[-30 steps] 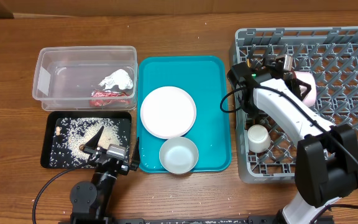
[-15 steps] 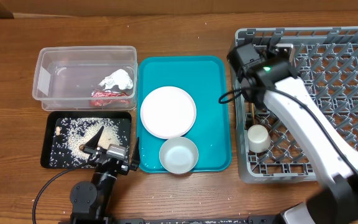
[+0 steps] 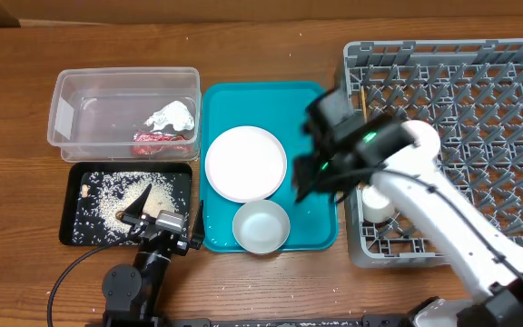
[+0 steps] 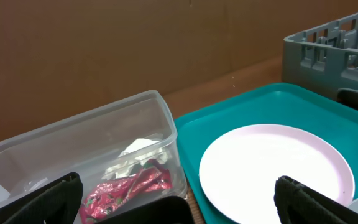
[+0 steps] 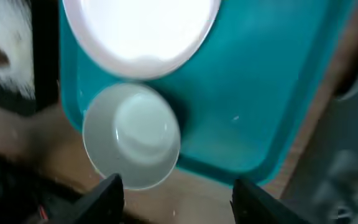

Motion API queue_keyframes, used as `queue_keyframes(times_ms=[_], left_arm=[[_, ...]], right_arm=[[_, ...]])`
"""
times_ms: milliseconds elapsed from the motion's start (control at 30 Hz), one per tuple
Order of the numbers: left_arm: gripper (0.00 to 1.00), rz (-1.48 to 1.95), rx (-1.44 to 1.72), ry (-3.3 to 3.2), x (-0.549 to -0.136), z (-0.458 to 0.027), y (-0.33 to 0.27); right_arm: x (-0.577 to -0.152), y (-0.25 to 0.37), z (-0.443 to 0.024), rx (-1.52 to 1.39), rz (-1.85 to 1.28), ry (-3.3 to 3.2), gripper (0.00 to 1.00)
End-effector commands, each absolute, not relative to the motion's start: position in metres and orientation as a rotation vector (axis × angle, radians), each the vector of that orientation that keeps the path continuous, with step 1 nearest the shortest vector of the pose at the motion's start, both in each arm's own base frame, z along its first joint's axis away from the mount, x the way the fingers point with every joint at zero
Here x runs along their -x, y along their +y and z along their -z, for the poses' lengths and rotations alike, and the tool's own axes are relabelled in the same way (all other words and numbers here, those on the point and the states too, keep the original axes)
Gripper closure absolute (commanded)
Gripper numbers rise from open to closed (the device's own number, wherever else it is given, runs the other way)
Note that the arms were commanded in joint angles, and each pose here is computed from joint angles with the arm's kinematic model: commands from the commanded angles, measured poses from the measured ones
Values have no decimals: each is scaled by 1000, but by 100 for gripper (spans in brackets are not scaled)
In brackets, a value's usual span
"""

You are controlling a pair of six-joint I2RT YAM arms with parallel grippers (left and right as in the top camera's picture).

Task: Sort waste into correct bins and load items into the dishwasher
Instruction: 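Grasp the small white bowl on the teal tray with the right gripper, then carry the small white bowl into the dish rack and release it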

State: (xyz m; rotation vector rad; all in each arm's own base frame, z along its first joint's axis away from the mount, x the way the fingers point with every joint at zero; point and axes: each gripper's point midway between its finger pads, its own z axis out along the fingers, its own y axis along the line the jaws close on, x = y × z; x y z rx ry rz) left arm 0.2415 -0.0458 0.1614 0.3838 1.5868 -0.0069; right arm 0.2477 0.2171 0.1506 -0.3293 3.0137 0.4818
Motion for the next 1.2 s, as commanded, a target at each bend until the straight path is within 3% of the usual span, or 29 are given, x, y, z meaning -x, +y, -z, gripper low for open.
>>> queue_keyframes(times_ms=[0,200,367,433,533,600,767,933,1167], left_arm=[[0,-17,-383,1582,-242,-161,-42],[0,-17,-383,1582,-242,-161,-42],[0,-17,-383,1582,-242,-161,-42],[0,-17,-383,1582,-242,-161,-42],[0,-17,-383,1582,-242,-161,-42],[0,-17,-383,1582,-242,-161,-42],[0,-17,-383,1582,-242,-161,-42],[0,-17,-383,1582,-242,-161,-42],[0,-17,-383,1582,-242,-161,-42]], right_arm=[[-212,232,-109,503,-501,3069,42],[-205,231,-63,549,-438,3068,42],[-203,231,-36,609,-409,3104,51],[-201,230,-26,623,-389,3135,62],[-200,229,-18,623,-372,3157,88],[-204,231,-22,616,-379,3147,96],[-233,234,-66,536,-328,3029,96],[-276,209,-144,307,-106,2810,96],[-315,96,-258,-219,435,2313,96]])
